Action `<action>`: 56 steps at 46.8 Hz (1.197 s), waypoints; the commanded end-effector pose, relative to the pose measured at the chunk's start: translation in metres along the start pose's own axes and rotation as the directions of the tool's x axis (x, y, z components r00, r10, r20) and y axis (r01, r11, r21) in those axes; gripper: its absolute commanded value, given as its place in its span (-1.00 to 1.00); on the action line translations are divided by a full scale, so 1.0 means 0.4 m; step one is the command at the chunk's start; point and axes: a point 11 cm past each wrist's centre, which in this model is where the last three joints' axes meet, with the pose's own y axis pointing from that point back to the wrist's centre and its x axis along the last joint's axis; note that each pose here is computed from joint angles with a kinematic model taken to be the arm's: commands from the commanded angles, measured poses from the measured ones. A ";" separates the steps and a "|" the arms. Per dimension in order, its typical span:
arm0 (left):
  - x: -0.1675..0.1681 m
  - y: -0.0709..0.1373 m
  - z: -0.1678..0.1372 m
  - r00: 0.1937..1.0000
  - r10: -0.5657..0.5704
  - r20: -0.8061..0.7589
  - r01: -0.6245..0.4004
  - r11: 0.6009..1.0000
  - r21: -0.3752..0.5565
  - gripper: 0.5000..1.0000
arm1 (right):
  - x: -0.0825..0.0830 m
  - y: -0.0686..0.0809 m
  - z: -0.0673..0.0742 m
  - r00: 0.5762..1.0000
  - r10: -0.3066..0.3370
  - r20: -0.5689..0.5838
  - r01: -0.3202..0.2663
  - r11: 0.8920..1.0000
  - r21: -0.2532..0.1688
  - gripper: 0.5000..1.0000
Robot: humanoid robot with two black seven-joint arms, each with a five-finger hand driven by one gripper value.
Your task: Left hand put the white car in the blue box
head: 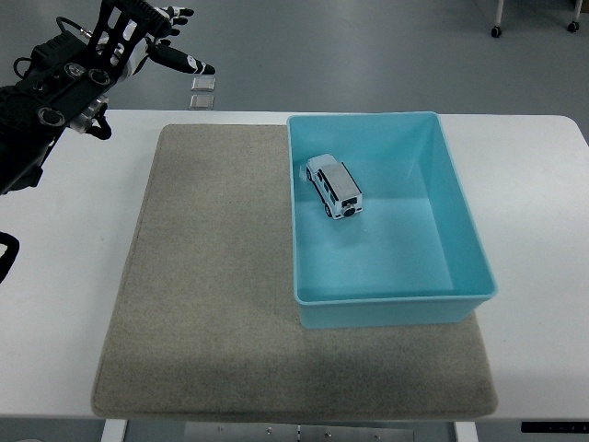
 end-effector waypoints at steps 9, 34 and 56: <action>0.043 0.005 -0.076 0.887 0.076 -0.455 -0.049 0.996 0.070 0.99 | 0.000 0.000 0.000 1.000 0.000 -0.001 0.000 1.000 0.000 0.74; 0.013 0.022 -0.123 0.536 -0.067 -0.842 -0.038 0.994 -0.104 0.99 | -0.001 0.000 0.000 1.000 -0.001 -0.001 0.001 1.000 0.000 0.74; -0.002 0.028 -0.106 0.466 -0.167 -0.869 -0.028 0.979 -0.203 0.99 | 0.001 0.000 0.000 1.000 0.000 0.001 0.000 1.000 0.000 0.74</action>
